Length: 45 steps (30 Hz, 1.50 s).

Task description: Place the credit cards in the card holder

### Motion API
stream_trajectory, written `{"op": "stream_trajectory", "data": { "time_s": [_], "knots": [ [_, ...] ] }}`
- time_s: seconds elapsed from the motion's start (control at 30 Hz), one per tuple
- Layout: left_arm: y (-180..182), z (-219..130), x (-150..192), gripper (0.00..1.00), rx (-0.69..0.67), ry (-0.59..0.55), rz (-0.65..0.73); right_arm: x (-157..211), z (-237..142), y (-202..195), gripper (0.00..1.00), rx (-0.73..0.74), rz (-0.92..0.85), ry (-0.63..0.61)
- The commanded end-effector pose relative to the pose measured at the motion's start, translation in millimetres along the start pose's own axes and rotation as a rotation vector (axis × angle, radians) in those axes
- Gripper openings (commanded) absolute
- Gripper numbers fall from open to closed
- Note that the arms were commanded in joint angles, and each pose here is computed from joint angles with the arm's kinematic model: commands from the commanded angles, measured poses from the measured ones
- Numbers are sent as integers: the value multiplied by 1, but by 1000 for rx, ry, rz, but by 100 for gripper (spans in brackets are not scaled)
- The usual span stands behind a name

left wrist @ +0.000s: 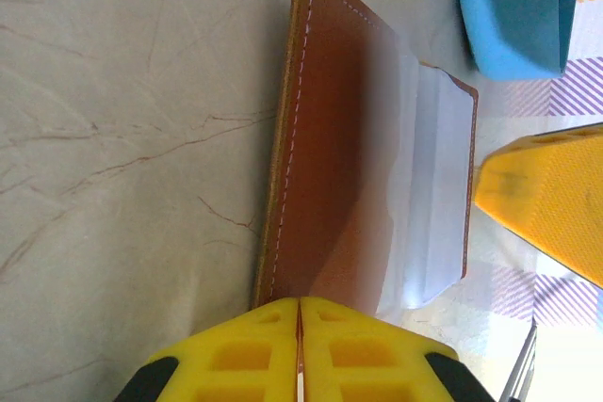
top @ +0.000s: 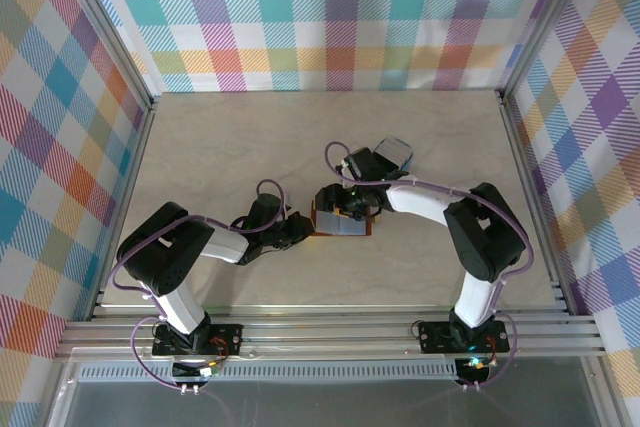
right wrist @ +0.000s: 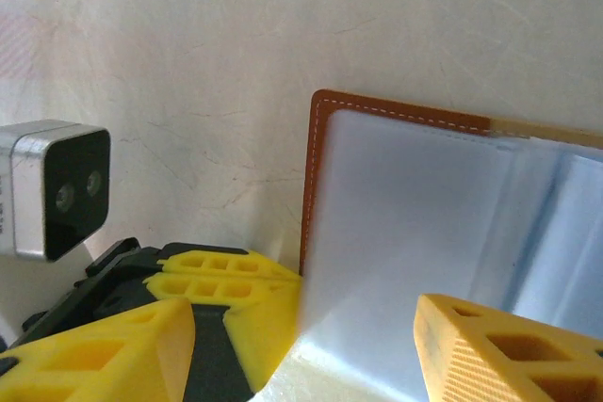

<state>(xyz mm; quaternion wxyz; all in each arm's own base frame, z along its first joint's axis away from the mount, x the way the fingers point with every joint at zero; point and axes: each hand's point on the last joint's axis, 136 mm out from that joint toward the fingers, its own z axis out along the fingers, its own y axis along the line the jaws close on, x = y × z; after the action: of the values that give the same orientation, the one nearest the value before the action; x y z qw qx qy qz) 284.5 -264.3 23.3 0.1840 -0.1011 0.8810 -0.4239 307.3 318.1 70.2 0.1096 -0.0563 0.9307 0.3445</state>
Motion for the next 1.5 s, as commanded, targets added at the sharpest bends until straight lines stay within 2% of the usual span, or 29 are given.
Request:
{"op": "stream_trajectory", "data": {
  "time_s": [0.0,0.33,0.6,0.8,0.93,1.03,1.07,1.23,1.33,1.47],
  "knots": [
    [48,4,24,10,-173,61,-37,-7,5,11,63,-37,-2,-3],
    [34,-14,13,10,-196,31,28,-15,-8,13,63,-6,-30,-55],
    [14,-33,4,12,-167,-4,75,-27,-65,18,63,1,-212,-241],
    [-9,-40,-10,16,-127,-24,133,-34,-109,-4,65,20,-322,-336],
    [-28,-39,-18,20,-81,-14,176,-35,-131,-12,68,52,-438,-405],
    [-40,-37,-21,24,-51,1,223,-40,-145,-26,72,124,-432,-417],
    [-44,-37,-22,26,-45,7,241,-41,-149,-35,77,163,-410,-409],
    [-60,-38,-27,39,-18,38,315,-49,-167,-45,80,184,-438,-409],
    [-73,-38,-30,49,18,70,339,-57,-176,-51,81,187,-448,-389],
    [-86,-36,-32,53,39,162,377,-68,-181,-64,80,223,-469,-319]
  ]
}}
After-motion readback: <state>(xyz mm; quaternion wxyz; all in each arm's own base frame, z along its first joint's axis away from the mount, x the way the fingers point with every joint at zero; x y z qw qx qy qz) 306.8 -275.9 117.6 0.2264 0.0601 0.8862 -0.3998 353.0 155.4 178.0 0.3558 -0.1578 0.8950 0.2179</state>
